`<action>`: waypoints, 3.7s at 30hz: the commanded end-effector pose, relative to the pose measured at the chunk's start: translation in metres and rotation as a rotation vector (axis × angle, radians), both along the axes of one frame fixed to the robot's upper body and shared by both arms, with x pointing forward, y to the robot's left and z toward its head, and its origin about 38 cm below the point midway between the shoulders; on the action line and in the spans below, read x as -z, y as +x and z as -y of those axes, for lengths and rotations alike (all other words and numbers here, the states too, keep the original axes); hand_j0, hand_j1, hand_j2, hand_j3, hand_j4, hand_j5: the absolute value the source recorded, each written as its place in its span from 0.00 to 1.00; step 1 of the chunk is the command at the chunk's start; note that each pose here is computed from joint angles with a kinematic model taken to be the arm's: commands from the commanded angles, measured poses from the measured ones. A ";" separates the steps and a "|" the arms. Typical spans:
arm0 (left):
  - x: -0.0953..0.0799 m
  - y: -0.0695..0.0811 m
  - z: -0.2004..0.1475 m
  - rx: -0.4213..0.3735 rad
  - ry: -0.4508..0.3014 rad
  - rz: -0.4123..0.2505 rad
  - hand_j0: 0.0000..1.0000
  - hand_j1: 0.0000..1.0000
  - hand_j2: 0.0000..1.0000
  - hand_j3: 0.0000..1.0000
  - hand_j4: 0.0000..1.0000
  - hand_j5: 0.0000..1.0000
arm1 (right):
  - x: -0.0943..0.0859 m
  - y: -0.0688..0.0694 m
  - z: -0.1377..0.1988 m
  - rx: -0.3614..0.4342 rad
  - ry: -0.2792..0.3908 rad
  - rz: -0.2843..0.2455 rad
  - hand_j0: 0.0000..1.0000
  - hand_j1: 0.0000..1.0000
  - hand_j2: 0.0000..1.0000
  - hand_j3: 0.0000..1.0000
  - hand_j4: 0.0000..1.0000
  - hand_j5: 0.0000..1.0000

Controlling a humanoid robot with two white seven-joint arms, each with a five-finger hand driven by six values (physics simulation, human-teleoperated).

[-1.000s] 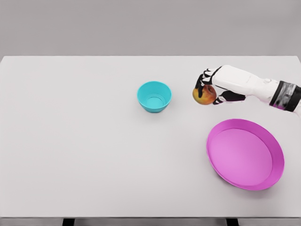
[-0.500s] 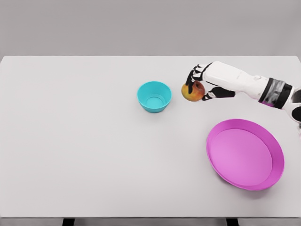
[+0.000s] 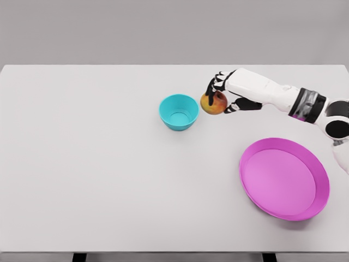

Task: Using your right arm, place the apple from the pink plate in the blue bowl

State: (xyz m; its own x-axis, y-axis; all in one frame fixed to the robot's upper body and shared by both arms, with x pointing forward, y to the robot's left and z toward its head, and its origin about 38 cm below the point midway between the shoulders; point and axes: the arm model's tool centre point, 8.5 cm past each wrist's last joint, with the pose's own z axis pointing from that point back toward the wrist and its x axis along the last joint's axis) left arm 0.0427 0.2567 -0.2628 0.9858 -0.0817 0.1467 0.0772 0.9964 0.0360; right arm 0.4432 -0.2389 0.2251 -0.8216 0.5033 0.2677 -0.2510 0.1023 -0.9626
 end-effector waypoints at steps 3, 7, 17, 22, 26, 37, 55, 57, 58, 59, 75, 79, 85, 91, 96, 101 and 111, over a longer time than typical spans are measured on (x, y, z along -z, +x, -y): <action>0.000 0.000 0.000 0.000 0.000 0.000 1.00 1.00 1.00 1.00 1.00 1.00 | 0.001 0.001 -0.007 -0.005 0.019 -0.005 0.38 0.38 0.38 0.38 0.38 0.38; 0.000 0.000 0.000 0.000 0.000 0.000 1.00 1.00 1.00 1.00 1.00 1.00 | 0.001 0.003 -0.011 -0.008 0.027 -0.004 0.38 0.38 0.38 0.38 0.38 0.38; 0.000 0.000 0.000 0.000 0.000 0.000 1.00 1.00 1.00 1.00 1.00 1.00 | 0.007 0.011 -0.025 -0.016 0.028 -0.016 0.38 0.38 0.38 0.38 0.38 0.38; 0.000 0.000 0.000 0.000 0.000 0.000 1.00 1.00 1.00 1.00 1.00 1.00 | 0.008 0.012 -0.034 -0.034 0.018 -0.018 0.38 0.38 0.38 0.38 0.38 0.38; 0.000 0.000 0.000 0.000 0.000 0.000 1.00 1.00 1.00 1.00 1.00 1.00 | 0.004 0.014 -0.038 -0.041 0.022 -0.010 0.38 0.38 0.38 0.38 0.38 0.38; 0.000 0.000 0.000 0.000 0.000 0.000 1.00 1.00 1.00 1.00 1.00 1.00 | 0.003 0.017 -0.045 -0.046 0.035 -0.009 0.38 0.38 0.38 0.38 0.38 0.38; 0.000 0.000 0.000 0.000 0.000 0.000 1.00 1.00 1.00 1.00 1.00 1.00 | 0.011 0.020 -0.057 -0.046 0.033 -0.018 0.39 0.39 0.39 0.39 0.39 0.39; 0.000 0.000 0.000 0.000 0.000 0.000 1.00 1.00 1.00 1.00 1.00 1.00 | 0.008 0.022 -0.059 -0.047 0.036 -0.013 0.39 0.39 0.39 0.39 0.39 0.39; 0.000 0.000 0.000 0.000 0.000 0.000 1.00 1.00 1.00 1.00 1.00 1.00 | 0.008 0.023 -0.058 -0.043 0.035 -0.016 0.39 0.39 0.39 0.39 0.39 0.39; 0.000 0.000 0.000 0.000 0.000 0.000 1.00 1.00 1.00 1.00 1.00 1.00 | 0.010 0.024 -0.057 -0.039 0.034 -0.021 0.39 0.39 0.39 0.39 0.39 0.39; 0.000 0.000 0.000 0.000 0.000 0.000 1.00 1.00 1.00 1.00 1.00 1.00 | 0.007 0.028 -0.062 -0.040 0.043 -0.018 1.00 1.00 1.00 1.00 1.00 1.00; 0.000 0.000 0.000 0.000 0.000 0.000 1.00 1.00 1.00 1.00 1.00 1.00 | 0.005 0.029 -0.058 -0.034 0.042 -0.012 1.00 1.00 1.00 1.00 1.00 1.00; 0.000 0.000 0.000 0.000 0.000 0.000 1.00 1.00 1.00 1.00 1.00 1.00 | -0.003 0.024 -0.061 -0.050 0.043 0.013 1.00 1.00 1.00 1.00 1.00 1.00; 0.000 0.000 0.000 0.000 0.000 0.000 1.00 1.00 1.00 1.00 1.00 1.00 | -0.026 0.021 0.020 0.080 -0.035 0.068 1.00 1.00 1.00 1.00 1.00 1.00; 0.000 0.000 0.000 0.000 0.000 0.000 1.00 1.00 1.00 1.00 1.00 1.00 | -0.013 0.011 0.074 0.180 -0.094 -0.012 1.00 1.00 1.00 1.00 1.00 1.00; 0.000 0.000 0.000 0.000 0.000 0.000 1.00 1.00 1.00 1.00 1.00 1.00 | 0.002 0.001 0.086 0.231 0.021 -0.041 1.00 1.00 1.00 1.00 1.00 1.00; 0.000 0.000 0.000 0.000 0.000 0.000 1.00 1.00 1.00 1.00 1.00 1.00 | 0.032 -0.023 0.128 0.327 0.008 -0.113 1.00 1.00 1.00 1.00 1.00 1.00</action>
